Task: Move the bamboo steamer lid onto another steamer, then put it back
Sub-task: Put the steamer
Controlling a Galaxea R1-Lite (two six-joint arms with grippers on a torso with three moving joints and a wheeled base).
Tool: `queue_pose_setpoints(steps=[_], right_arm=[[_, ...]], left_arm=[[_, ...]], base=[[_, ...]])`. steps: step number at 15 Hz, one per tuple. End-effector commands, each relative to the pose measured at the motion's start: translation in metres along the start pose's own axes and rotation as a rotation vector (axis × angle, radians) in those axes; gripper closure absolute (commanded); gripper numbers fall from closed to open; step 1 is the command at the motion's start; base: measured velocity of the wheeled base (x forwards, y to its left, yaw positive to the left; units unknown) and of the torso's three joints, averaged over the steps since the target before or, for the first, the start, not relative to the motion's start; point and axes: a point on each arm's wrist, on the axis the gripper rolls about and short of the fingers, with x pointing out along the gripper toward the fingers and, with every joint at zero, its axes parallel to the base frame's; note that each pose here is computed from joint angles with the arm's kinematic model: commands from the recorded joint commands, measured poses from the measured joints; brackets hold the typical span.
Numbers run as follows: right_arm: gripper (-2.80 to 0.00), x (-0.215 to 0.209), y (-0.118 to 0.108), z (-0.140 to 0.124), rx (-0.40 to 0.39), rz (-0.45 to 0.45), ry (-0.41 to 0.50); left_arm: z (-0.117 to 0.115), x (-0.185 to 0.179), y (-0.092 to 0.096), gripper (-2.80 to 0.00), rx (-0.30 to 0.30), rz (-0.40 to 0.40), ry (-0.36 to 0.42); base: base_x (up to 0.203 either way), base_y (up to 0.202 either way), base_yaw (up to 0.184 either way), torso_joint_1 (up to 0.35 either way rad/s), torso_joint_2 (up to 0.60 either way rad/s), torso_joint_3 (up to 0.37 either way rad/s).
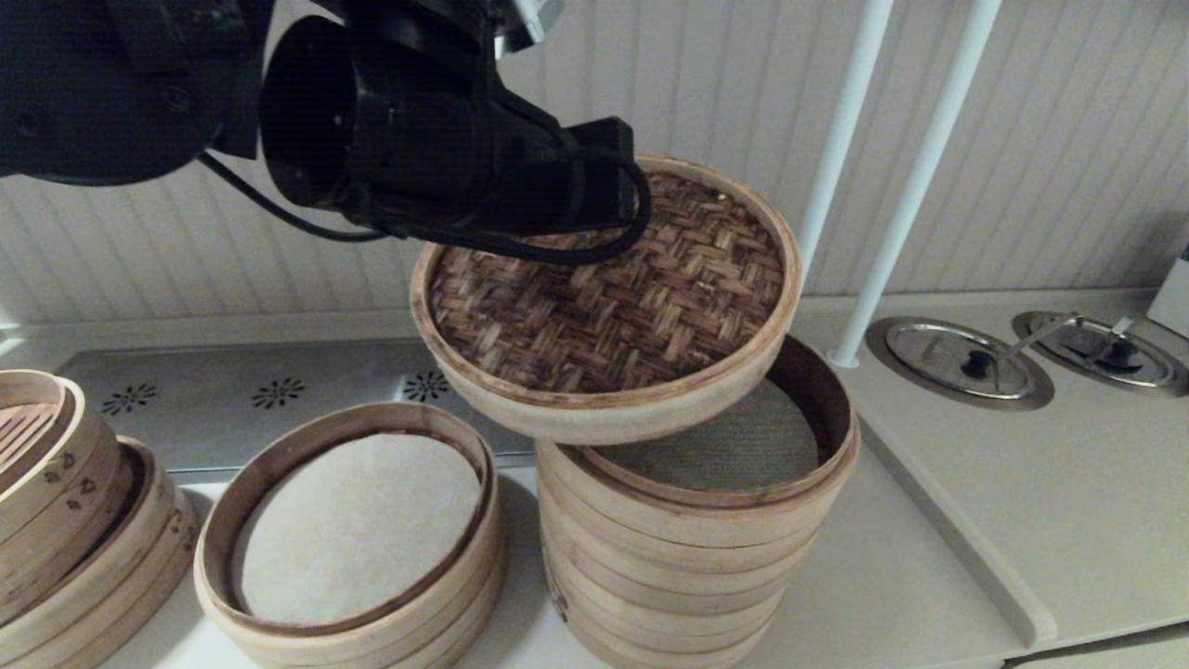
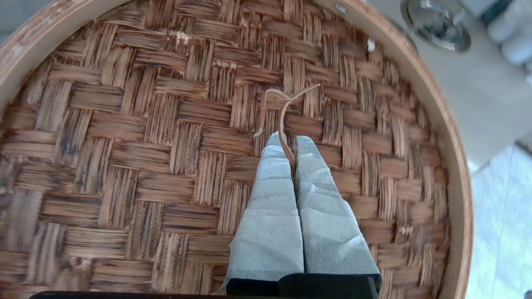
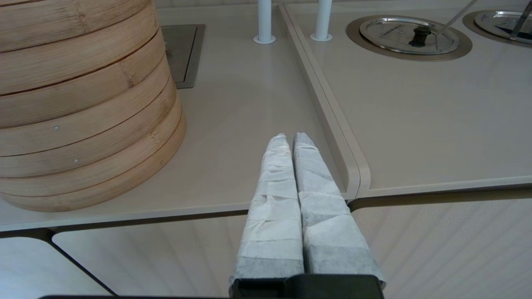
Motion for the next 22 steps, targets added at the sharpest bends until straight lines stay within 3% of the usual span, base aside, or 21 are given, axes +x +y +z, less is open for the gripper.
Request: queue_pose_setpoints(steps=[1,11,16,22], right_arm=[[0.00,0.000,0.000,0.000,0.000,-0.001,0.003],[0.00,0.000,0.000,0.000,0.000,-0.001,0.003],[0.00,0.000,0.000,-0.001,0.000,0.000,0.004],[0.00,0.000,0.000,-0.001,0.000,0.000,0.004]], left_arm=[[-0.016,0.021,-0.010,0.00,0.019,-0.009,0.054],[-0.033,0.041,-0.020,0.00,0.044,-0.023,0.100],[-0.043,0.055,-0.036,0.00,0.055,-0.058,0.088],[-0.047,0.060,-0.036,0.00,0.064,-0.057,0.098]], base=[[0.000,0.000,0.000,0.000,0.00,0.000],[0.000,0.000,0.000,0.000,0.00,0.000],[0.000,0.000,0.000,0.000,0.00,0.000],[0.000,0.000,0.000,0.000,0.00,0.000]])
